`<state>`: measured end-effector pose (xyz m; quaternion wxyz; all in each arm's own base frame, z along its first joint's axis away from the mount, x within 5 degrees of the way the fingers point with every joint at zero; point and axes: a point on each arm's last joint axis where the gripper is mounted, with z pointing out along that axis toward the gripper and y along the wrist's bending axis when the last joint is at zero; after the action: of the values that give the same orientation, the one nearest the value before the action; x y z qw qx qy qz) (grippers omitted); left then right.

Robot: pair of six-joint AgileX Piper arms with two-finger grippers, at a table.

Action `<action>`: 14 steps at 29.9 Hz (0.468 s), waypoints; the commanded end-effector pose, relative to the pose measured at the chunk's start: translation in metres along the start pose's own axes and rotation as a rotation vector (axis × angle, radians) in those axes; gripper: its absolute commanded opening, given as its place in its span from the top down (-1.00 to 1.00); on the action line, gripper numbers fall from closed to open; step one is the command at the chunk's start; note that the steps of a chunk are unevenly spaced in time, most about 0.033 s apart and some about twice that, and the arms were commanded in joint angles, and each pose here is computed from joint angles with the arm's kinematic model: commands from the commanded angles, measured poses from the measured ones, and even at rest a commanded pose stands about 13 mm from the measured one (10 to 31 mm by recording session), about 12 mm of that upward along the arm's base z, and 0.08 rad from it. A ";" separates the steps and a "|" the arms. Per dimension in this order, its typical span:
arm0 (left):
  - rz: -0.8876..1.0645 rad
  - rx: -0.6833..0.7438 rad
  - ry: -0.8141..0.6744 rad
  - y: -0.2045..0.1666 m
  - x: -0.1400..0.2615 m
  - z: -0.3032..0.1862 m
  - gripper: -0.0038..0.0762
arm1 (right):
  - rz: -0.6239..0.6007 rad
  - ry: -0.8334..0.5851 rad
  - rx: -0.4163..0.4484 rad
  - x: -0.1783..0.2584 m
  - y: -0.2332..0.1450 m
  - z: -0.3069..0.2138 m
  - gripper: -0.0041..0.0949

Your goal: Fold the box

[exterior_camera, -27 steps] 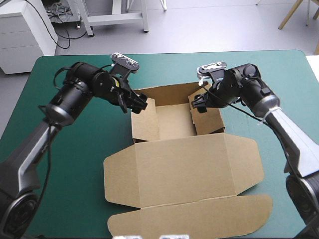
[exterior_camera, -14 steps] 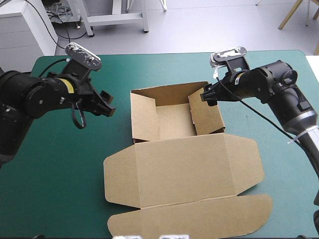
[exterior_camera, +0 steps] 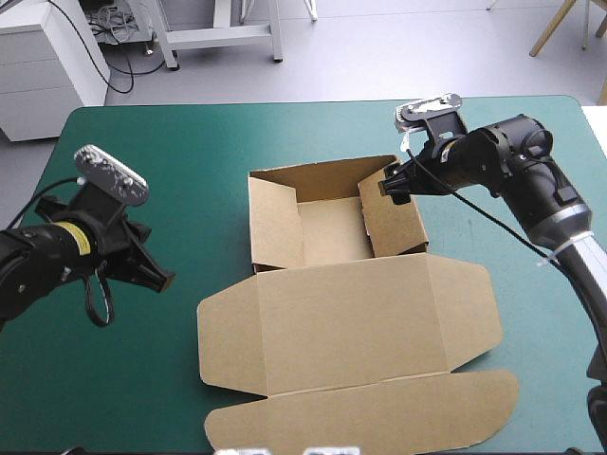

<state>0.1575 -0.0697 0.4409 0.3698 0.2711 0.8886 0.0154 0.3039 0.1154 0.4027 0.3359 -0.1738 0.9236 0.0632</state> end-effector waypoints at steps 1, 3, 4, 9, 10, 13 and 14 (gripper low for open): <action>0.006 -0.005 0.052 -0.003 0.028 -0.003 0.93 | 0.007 -0.067 0.012 -0.009 -0.003 -0.007 -0.74; 0.010 -0.005 0.064 -0.005 0.041 0.000 0.93 | 0.007 -0.041 0.012 -0.010 -0.003 0.005 -0.74; 0.007 -0.003 0.061 -0.007 0.047 0.001 0.93 | 0.007 -0.030 0.012 -0.010 -0.003 0.011 -0.74; -0.036 0.002 0.055 -0.012 0.075 0.005 0.93 | -0.005 0.066 0.039 -0.007 -0.006 0.055 -0.74; -0.040 0.002 0.053 -0.013 0.080 0.006 0.93 | -0.010 0.077 0.045 -0.007 -0.007 0.061 -0.74; -0.045 0.002 0.059 -0.015 0.093 0.007 0.93 | -0.012 0.130 0.045 -0.003 -0.007 0.088 -0.74; -0.045 0.002 0.059 -0.016 0.097 0.006 0.93 | -0.012 0.148 0.045 -0.002 -0.007 0.097 -0.74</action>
<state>0.1032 -0.0392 0.3666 0.3145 0.2581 0.9133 0.0205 0.3603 0.1336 0.3171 0.2328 -0.1785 0.9556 0.0288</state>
